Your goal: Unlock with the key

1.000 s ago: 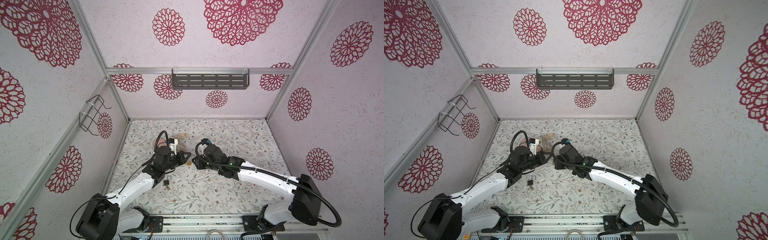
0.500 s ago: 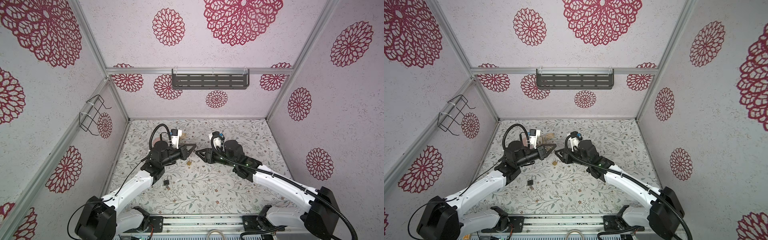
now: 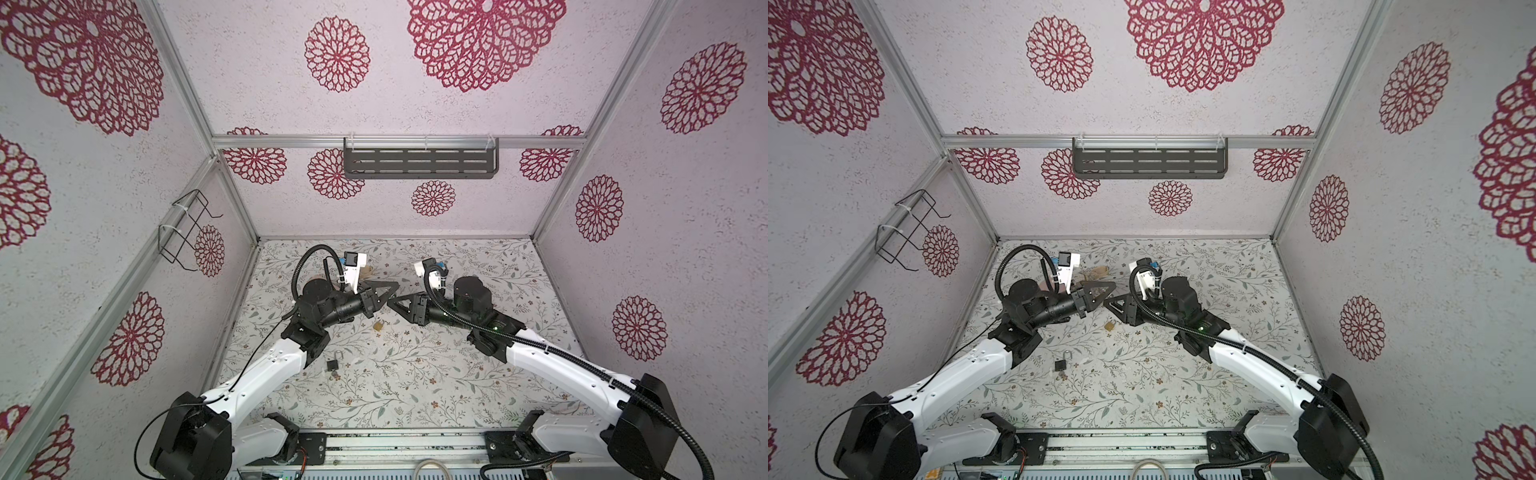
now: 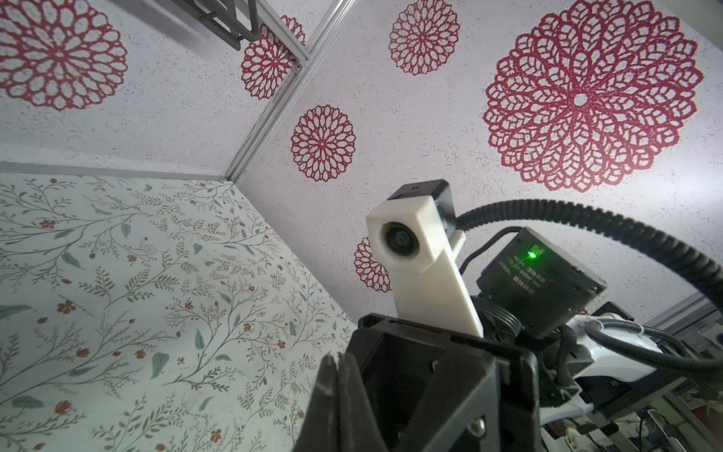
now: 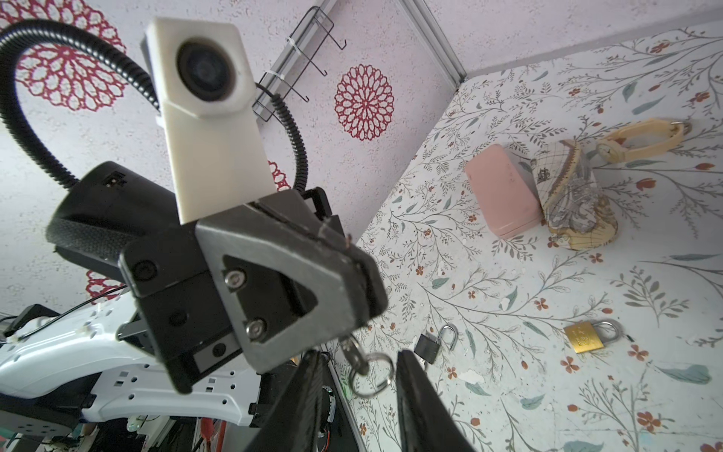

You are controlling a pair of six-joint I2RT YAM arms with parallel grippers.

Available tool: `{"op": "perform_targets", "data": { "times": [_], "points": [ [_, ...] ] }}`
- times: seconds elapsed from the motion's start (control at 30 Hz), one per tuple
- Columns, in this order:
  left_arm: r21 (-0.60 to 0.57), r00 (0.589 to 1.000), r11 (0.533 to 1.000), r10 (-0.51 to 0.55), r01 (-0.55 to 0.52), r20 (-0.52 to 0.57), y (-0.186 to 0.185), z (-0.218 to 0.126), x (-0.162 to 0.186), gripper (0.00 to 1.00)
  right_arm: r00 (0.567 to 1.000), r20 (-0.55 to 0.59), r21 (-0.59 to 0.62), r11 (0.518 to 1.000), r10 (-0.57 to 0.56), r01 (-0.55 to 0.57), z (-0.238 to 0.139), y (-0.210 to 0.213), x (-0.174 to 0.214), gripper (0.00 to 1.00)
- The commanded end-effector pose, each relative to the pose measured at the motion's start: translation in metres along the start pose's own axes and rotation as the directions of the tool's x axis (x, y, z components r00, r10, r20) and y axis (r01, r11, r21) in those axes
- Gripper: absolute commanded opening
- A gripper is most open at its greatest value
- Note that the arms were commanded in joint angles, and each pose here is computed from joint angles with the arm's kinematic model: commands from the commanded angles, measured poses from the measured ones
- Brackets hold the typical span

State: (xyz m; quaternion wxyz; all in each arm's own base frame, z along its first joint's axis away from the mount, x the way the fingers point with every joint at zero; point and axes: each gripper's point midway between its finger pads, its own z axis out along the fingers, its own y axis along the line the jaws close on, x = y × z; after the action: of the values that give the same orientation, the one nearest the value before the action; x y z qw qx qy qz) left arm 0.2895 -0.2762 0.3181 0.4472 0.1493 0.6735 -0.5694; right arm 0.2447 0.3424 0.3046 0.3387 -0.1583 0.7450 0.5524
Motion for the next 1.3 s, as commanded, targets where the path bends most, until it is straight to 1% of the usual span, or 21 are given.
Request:
{"op": "perform_targets", "data": {
  "times": [0.0,0.33,0.5,0.57,0.7,0.87,1.03,1.27],
  "points": [
    [0.055,0.999,0.998,0.037,-0.038,0.015,-0.015,0.002,-0.007,0.0,0.994,0.081,-0.072,0.994,-0.072,0.078,-0.016,0.023,-0.021,0.32],
    [0.072,0.999,0.996,0.044,-0.044,0.009,-0.018,0.003,-0.007,0.0,0.993,0.089,-0.09,0.992,-0.08,0.088,-0.019,0.025,-0.024,0.29],
    [0.077,0.999,0.996,0.044,-0.044,0.009,-0.019,0.003,-0.007,0.0,0.995,0.072,-0.104,0.991,-0.075,0.082,-0.016,0.024,-0.021,0.26],
    [0.085,0.999,0.995,0.044,-0.045,0.009,-0.021,0.003,-0.008,0.0,0.995,0.067,-0.112,0.99,-0.074,0.081,-0.014,0.024,-0.021,0.22],
    [0.092,0.999,0.995,0.046,-0.047,0.011,-0.022,0.004,-0.009,0.0,0.995,0.068,-0.11,0.991,-0.074,0.081,-0.013,0.023,-0.022,0.19],
    [0.091,0.999,0.995,0.045,-0.046,0.019,-0.023,0.003,-0.01,0.0,0.995,0.071,-0.103,0.992,-0.066,0.074,-0.015,0.02,-0.021,0.18],
    [0.113,0.999,0.993,0.042,-0.045,0.026,-0.027,0.004,-0.012,0.0,0.995,0.078,-0.118,0.991,-0.059,0.068,-0.016,0.021,-0.022,0.17],
    [0.133,0.999,0.99,0.041,-0.041,0.009,-0.029,0.006,-0.009,0.0,0.994,0.096,-0.15,0.986,-0.053,0.067,-0.016,0.027,-0.029,0.16]
  ]
}}
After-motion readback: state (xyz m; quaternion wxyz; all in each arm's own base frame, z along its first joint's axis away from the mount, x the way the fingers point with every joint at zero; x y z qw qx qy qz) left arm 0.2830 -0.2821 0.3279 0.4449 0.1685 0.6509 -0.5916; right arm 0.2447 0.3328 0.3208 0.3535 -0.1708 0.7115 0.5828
